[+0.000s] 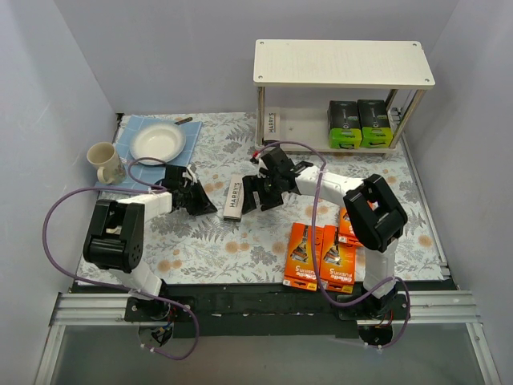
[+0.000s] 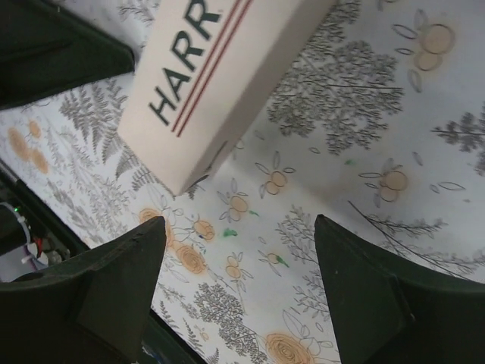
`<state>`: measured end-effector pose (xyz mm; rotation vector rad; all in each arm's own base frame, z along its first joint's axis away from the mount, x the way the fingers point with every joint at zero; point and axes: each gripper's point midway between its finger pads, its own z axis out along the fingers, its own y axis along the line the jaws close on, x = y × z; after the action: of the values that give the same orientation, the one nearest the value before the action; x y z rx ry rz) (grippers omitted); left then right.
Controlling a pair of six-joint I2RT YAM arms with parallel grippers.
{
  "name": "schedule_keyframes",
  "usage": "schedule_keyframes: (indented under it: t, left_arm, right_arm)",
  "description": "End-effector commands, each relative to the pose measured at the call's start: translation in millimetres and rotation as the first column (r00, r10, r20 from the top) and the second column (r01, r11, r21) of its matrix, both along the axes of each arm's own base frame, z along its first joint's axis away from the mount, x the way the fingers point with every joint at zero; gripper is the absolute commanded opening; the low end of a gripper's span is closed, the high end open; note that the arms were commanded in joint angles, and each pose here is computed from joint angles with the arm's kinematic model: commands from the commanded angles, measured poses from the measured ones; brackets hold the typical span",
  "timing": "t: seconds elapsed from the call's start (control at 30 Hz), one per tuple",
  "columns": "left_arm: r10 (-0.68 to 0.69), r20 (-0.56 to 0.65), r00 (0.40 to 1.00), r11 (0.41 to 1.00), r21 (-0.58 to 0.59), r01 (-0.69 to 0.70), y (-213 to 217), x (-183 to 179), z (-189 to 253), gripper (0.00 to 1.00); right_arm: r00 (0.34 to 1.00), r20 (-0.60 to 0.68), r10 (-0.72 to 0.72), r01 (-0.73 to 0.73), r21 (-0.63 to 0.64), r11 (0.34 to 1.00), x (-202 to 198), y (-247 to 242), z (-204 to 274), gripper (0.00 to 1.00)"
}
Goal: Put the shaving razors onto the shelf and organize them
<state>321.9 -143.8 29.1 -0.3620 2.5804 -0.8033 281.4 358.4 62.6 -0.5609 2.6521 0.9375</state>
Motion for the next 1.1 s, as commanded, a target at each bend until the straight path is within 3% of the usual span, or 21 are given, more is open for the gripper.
schedule_keyframes:
  t: [0.0, 0.13, 0.27, 0.4, 0.43, 0.47, 0.63, 0.83, 1.07]
  left_arm:
    - [-0.122, 0.048, 0.991, 0.987, -0.095, 0.126, -40, 0, 11, 0.00]
    - [-0.213, 0.061, 0.975, 0.964, -0.149, 0.220, -80, -10, 18, 0.01]
    - [-0.219, 0.061, 0.974, 0.964, -0.137, 0.226, -89, -11, 20, 0.03]
    - [-0.160, 0.009, 0.987, 0.987, 0.014, 0.160, -59, -16, 9, 0.09]
    - [-0.146, 0.008, 0.989, 0.989, 0.028, 0.146, -51, -18, 9, 0.24]
    - [-0.142, 0.030, 0.989, 0.989, 0.037, 0.141, -46, -18, 15, 0.31]
    - [-0.045, 0.122, 0.991, 0.994, 0.105, 0.032, 0, -9, 27, 0.48]
    - [0.098, 0.162, 0.982, 0.989, 0.096, -0.115, 49, -1, 41, 0.54]
    - [0.168, 0.181, 0.969, 0.983, 0.044, -0.179, 64, -1, 53, 0.54]
  right_arm:
    - [0.992, 0.053, -0.115, 0.119, -0.075, 0.990, 22, -15, 11, 0.86]
    - [0.988, 0.114, -0.107, 0.118, -0.096, 0.988, 24, -26, 16, 0.88]
    - [0.983, 0.163, -0.081, 0.096, -0.087, 0.992, 24, -31, 25, 0.89]
    - [0.973, 0.232, -0.007, 0.023, -0.066, 0.998, 30, -26, 31, 0.96]
    - [0.969, 0.245, 0.011, 0.004, -0.060, 0.998, 31, -24, 33, 0.99]
    - [0.966, 0.259, 0.027, -0.013, -0.056, 0.998, 32, -21, 33, 0.99]
    - [0.915, 0.364, 0.172, -0.138, -0.116, 0.984, 36, -13, 31, 0.99]
    - [0.877, 0.412, 0.247, -0.189, -0.176, 0.966, 31, 4, 24, 0.99]
    - [0.860, 0.420, 0.289, -0.181, -0.278, 0.943, 33, 16, -4, 0.98]
